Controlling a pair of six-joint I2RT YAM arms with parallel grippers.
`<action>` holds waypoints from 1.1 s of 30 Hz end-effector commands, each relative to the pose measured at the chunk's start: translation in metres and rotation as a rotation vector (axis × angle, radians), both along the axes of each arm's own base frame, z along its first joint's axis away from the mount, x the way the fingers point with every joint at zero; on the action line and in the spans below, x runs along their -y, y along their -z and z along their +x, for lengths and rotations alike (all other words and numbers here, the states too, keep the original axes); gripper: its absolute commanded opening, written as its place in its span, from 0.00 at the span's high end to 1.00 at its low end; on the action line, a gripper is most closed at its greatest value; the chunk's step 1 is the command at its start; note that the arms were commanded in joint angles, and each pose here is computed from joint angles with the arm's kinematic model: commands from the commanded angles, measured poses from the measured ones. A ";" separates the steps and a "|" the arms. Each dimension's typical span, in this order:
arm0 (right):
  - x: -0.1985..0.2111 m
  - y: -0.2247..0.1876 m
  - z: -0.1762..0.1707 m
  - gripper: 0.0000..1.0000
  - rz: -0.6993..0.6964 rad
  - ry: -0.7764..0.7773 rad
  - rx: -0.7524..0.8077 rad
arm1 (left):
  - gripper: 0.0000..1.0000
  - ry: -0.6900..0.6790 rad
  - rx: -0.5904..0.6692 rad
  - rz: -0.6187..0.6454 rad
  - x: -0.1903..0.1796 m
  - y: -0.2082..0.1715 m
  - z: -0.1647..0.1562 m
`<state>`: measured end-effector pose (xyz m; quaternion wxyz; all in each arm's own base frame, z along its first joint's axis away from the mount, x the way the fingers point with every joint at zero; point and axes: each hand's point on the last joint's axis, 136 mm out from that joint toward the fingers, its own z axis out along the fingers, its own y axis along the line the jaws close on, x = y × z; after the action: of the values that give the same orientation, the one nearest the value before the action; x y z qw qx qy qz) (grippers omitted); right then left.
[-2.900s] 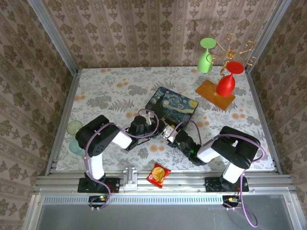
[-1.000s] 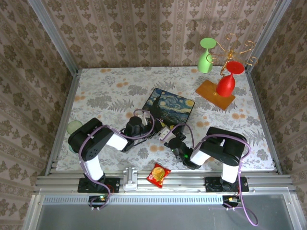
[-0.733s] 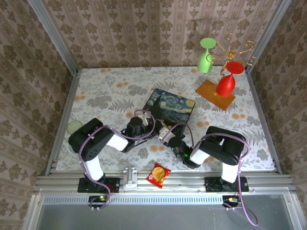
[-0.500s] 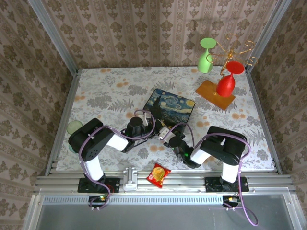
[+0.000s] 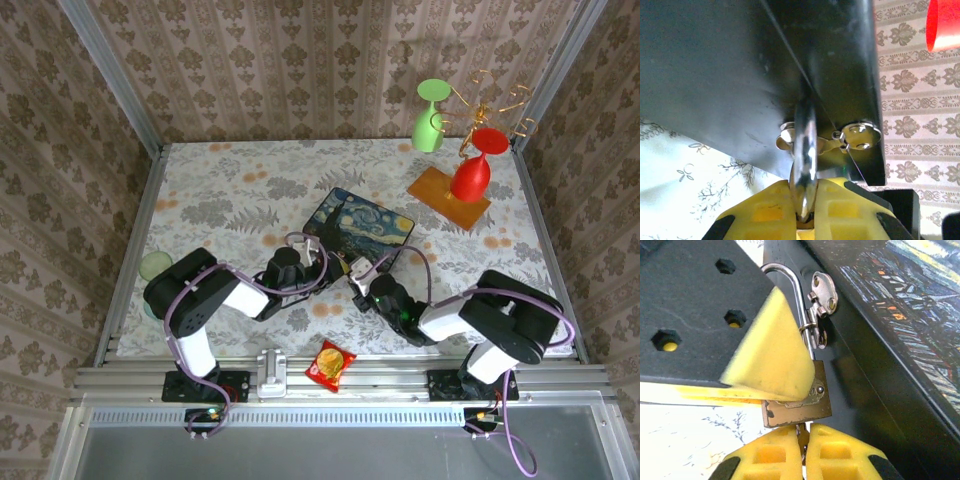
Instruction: Unlock the padlock with the key
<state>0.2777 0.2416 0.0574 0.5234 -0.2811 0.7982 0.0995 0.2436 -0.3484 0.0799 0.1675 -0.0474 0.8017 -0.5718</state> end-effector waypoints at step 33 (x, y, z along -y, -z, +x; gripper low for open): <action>0.041 0.010 -0.036 1.00 0.475 0.138 -0.619 | 0.73 0.051 0.213 0.473 -0.026 0.041 0.009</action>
<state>0.2534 0.2066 0.0570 0.3826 -0.1102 0.8675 0.2983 0.2541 -0.3387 0.0570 0.2428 0.0622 0.8648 -0.4351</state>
